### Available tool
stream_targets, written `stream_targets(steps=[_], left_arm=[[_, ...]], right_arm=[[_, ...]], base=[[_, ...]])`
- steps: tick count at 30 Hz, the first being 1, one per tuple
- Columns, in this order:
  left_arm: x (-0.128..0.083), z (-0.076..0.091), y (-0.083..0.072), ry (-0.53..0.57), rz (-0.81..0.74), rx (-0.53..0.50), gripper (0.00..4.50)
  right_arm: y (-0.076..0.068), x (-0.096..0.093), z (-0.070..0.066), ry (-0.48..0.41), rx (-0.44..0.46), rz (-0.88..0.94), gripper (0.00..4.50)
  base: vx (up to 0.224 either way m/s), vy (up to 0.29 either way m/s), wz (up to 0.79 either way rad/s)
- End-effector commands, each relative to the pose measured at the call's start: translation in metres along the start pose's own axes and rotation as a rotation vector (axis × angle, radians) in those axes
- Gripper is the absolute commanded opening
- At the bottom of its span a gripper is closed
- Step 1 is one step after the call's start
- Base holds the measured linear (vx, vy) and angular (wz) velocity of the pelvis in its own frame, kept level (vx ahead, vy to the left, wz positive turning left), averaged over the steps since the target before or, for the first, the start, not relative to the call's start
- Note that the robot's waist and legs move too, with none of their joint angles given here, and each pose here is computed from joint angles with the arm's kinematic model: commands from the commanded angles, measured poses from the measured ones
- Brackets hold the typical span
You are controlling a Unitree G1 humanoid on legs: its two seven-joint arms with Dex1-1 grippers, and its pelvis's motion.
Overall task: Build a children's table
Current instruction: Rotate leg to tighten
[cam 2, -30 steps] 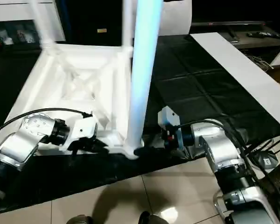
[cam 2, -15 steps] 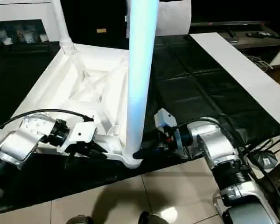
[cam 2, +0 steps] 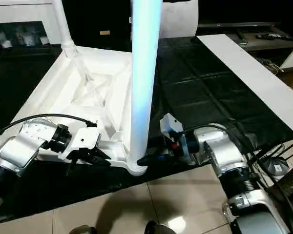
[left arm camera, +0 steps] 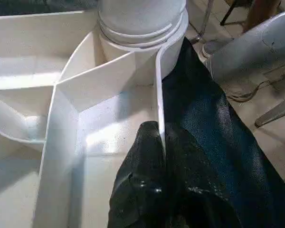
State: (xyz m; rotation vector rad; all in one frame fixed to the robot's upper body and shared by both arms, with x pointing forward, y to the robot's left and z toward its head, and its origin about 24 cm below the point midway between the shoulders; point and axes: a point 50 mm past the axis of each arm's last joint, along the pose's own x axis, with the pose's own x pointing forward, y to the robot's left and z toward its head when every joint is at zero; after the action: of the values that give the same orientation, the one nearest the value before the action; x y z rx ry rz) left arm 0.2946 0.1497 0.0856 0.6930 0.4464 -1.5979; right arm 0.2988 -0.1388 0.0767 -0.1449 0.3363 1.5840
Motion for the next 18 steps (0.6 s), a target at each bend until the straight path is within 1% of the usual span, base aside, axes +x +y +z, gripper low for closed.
stream_targets(steps=[1,4,7,8,12,14,16,18], left_arm=[[0.0151,0.0033,-0.0085,0.019,-0.130,0.047,0.00],[0.0153,0.0029,-0.0088,0.022,-0.130,0.050,0.00],[0.0152,0.0026,-0.0091,0.023,-0.131,0.050,0.00],[0.0152,0.0025,-0.0092,0.024,-0.131,0.050,0.00],[0.0146,0.0016,-0.0096,0.029,-0.133,0.051,0.00],[0.0145,0.0015,-0.0098,0.030,-0.134,0.050,0.00],[0.0144,0.0013,-0.0097,0.032,-0.134,0.050,0.00],[0.0143,0.0012,-0.0097,0.033,-0.135,0.048,0.00]], right_arm=[[-0.0033,-0.0013,0.0039,0.007,-0.059,-0.052,3.04],[-0.0036,0.0005,0.0036,0.014,-0.087,-0.060,3.04],[-0.0025,0.0014,0.0037,0.007,-0.078,-0.040,3.04],[-0.0022,0.0015,0.0037,0.006,-0.075,-0.035,2.75],[0.0007,0.0016,0.0035,-0.008,-0.060,0.003,2.63],[0.0027,0.0019,0.0030,-0.013,-0.048,0.026,2.34],[0.0036,0.0022,0.0028,-0.015,-0.046,0.035,2.25],[0.0043,0.0024,0.0024,-0.016,-0.045,0.040,2.06]], base=[[0.000,0.000,0.00],[0.000,0.000,0.00],[0.000,0.000,0.00],[0.000,0.000,0.00],[0.000,0.000,0.00],[0.000,0.000,0.00],[0.000,0.000,0.00],[0.000,0.000,0.00]])
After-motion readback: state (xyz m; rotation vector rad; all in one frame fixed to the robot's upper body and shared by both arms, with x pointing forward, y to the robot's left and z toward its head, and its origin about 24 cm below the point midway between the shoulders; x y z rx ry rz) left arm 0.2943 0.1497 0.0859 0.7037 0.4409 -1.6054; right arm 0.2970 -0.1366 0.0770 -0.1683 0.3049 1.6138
